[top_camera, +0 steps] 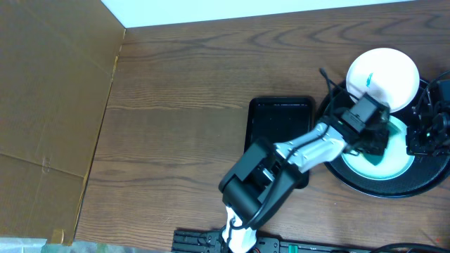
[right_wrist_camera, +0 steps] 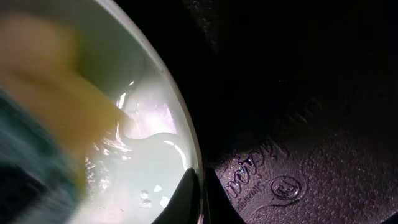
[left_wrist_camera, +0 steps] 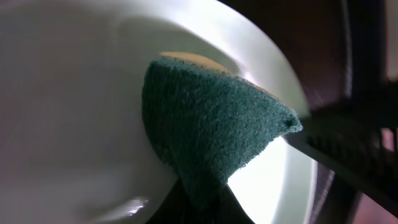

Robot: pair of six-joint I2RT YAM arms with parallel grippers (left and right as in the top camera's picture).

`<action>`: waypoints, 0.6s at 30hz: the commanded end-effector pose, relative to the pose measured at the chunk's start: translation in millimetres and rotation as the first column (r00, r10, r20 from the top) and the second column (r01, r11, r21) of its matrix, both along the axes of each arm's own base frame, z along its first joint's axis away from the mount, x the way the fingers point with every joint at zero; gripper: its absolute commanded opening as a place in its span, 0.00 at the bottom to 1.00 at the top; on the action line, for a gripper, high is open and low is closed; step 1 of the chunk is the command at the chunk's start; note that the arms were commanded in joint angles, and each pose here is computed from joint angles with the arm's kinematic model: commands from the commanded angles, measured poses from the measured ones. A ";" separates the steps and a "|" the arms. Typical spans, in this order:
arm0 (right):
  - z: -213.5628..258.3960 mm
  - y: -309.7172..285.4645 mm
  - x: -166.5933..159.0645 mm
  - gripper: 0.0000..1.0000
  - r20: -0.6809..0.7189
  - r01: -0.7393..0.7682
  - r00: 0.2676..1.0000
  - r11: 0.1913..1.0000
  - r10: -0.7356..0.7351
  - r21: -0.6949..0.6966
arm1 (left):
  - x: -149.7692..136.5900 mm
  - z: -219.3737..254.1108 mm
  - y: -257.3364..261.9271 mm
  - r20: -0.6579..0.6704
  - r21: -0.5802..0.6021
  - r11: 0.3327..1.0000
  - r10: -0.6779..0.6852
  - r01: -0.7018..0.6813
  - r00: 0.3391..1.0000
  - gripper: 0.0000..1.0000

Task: Clean dirty plates on tray and stack at the side
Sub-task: 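Scrub the pale green plate with the sponge in the left gripper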

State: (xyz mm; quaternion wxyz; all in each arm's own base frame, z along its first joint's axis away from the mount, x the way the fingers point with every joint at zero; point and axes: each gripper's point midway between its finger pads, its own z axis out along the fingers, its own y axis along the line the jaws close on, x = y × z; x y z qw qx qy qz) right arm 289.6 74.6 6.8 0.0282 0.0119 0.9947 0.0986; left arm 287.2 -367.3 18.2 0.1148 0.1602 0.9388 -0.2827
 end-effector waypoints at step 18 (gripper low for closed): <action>-3.8 3.7 -4.7 0.01 -0.021 -0.032 0.999 1.000 0.031 -0.002 | -11.5 -53.0 108.5 0.002 0.478 0.835 0.308 -0.271 0.951 0.07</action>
